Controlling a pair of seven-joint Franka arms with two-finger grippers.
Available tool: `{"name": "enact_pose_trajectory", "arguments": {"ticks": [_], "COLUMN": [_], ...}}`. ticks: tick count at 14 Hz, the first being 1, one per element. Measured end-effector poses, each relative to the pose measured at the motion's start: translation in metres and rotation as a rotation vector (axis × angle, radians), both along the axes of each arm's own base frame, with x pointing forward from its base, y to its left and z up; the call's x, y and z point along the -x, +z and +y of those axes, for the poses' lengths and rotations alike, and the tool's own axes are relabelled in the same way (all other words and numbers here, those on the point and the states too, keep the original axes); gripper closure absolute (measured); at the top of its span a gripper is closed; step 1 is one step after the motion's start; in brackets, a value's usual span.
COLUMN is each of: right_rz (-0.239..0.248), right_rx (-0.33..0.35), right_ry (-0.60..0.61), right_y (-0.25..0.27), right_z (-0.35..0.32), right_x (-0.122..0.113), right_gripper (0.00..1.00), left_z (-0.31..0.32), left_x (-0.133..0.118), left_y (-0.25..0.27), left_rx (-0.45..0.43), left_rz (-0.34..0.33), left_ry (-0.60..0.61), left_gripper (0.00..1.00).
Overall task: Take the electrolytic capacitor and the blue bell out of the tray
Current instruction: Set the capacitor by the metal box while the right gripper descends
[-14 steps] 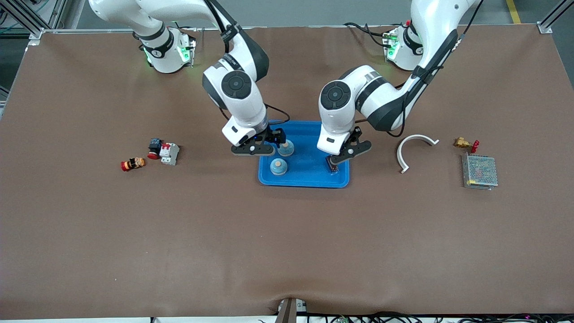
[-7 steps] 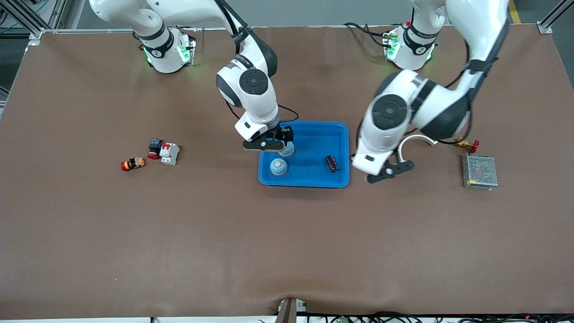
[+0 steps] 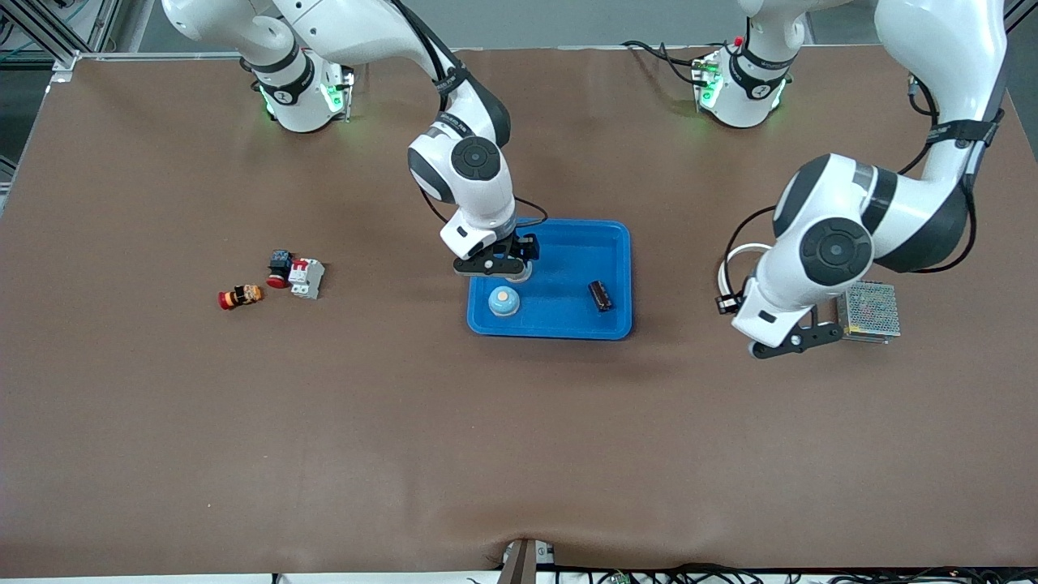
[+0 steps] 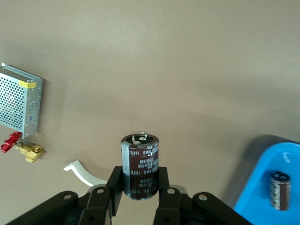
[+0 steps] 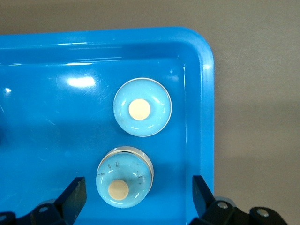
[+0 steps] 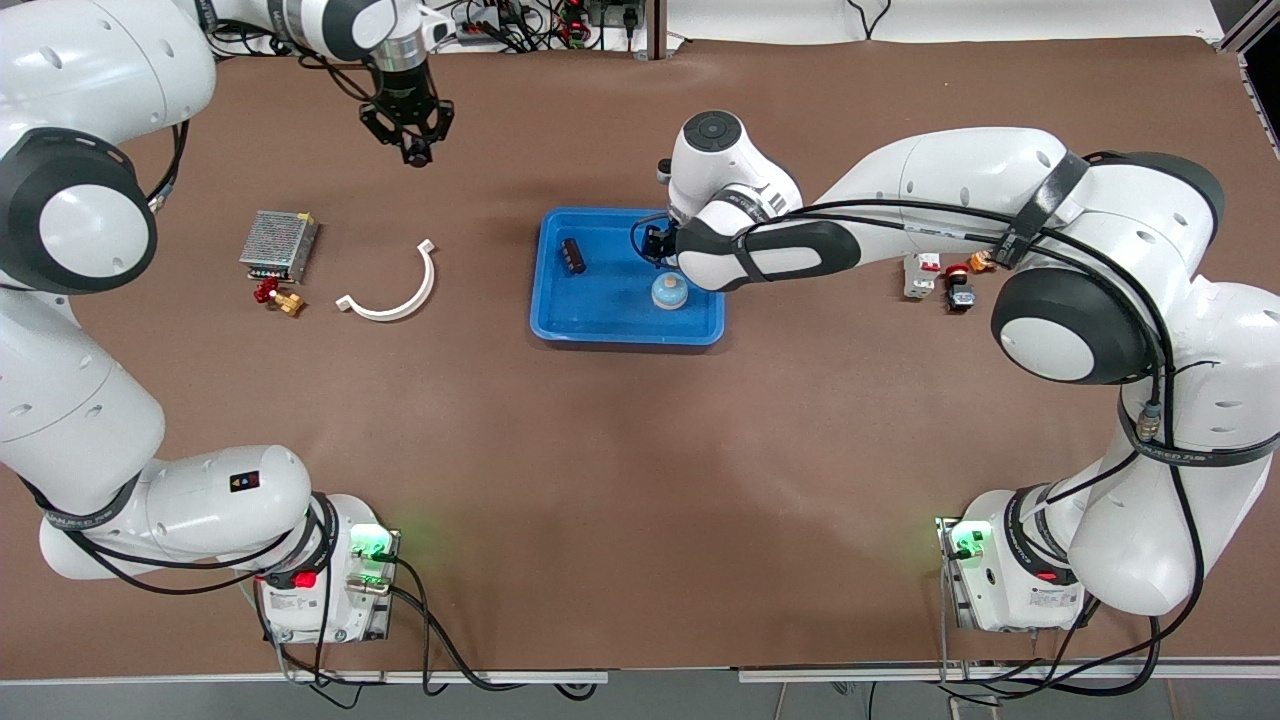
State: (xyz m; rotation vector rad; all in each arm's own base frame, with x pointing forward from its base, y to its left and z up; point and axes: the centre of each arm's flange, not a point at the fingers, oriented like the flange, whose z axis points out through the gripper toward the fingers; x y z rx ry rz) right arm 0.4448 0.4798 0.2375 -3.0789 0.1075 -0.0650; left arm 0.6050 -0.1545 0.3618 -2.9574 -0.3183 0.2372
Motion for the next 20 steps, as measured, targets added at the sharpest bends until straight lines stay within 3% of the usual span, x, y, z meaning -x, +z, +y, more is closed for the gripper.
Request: {"name": "enact_pose_trajectory", "arguments": {"ticks": [4, 8, 14, 20], "right_rz": [0.001, 0.009, 0.010, 0.003], "right_rx": [0.000, 0.008, 0.009, -0.001], "right_ry": [-0.004, 0.000, 0.016, 0.023], "right_y": [-0.008, -0.020, -0.023, -0.040], "right_z": [0.007, 0.012, 0.022, 0.026], "right_x": [0.000, 0.001, 0.011, 0.016], "right_gripper": [0.00, 0.00, 0.00, 0.00], "left_z": [0.044, 0.106, 0.168, 0.178], "left_x": [0.000, -0.002, 0.018, 0.043], "left_y": [-0.017, -0.039, -0.083, -0.119], "left_rx": [0.010, 0.055, 0.087, 0.066], "left_rz": [0.047, 0.034, 0.019, 0.014], "left_ry": [-0.025, -0.051, -0.070, -0.121], "left_gripper": [0.66, 0.66, 0.66, 0.66]}}
